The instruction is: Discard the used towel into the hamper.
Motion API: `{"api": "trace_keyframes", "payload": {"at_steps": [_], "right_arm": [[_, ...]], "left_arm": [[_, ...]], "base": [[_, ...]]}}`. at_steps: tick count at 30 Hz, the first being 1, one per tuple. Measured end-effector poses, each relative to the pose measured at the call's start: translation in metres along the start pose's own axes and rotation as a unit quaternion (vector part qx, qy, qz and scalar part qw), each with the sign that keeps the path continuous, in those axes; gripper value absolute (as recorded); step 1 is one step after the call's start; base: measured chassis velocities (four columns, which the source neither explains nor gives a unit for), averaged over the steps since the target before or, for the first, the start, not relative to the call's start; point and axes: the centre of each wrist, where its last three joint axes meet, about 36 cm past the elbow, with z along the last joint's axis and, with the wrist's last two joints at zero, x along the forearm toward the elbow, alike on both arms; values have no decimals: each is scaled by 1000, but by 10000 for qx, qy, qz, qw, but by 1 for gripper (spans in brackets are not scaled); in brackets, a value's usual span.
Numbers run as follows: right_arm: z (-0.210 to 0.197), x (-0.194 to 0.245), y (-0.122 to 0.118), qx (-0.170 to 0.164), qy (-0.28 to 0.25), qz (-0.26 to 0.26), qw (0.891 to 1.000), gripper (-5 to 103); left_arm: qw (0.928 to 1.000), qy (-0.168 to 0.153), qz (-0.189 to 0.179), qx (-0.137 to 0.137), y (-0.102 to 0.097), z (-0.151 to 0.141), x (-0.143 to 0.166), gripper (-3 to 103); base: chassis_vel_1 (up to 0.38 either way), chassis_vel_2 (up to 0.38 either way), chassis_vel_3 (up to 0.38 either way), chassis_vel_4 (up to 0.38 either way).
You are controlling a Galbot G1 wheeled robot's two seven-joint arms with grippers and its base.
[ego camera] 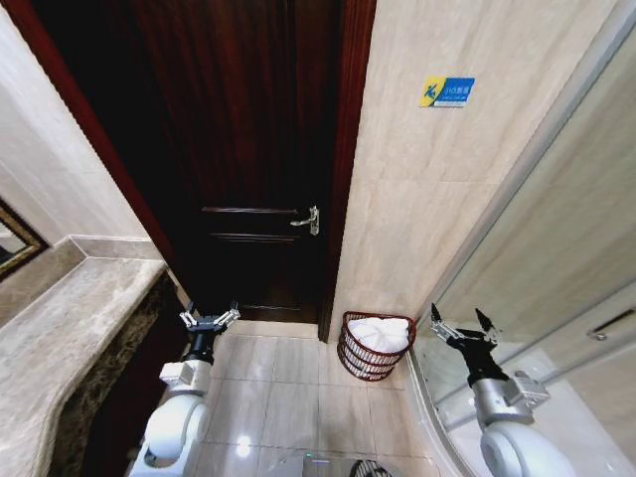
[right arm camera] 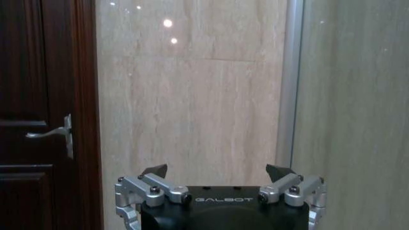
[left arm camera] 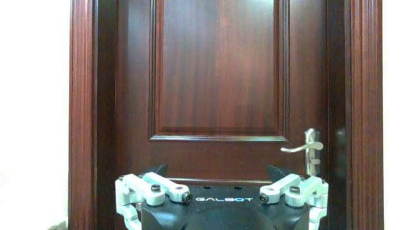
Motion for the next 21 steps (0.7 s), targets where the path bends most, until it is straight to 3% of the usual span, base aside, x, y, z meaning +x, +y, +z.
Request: {"api": "trace_keyframes", "payload": {"at_steps": [21], "right_arm": [[-8, 12, 9, -6, -3, -136, 9999, 100]], "left_arm": [[9998, -166, -98, 65, 1, 7, 5, 100]], "base": [[3, -2, -3, 1]]}}
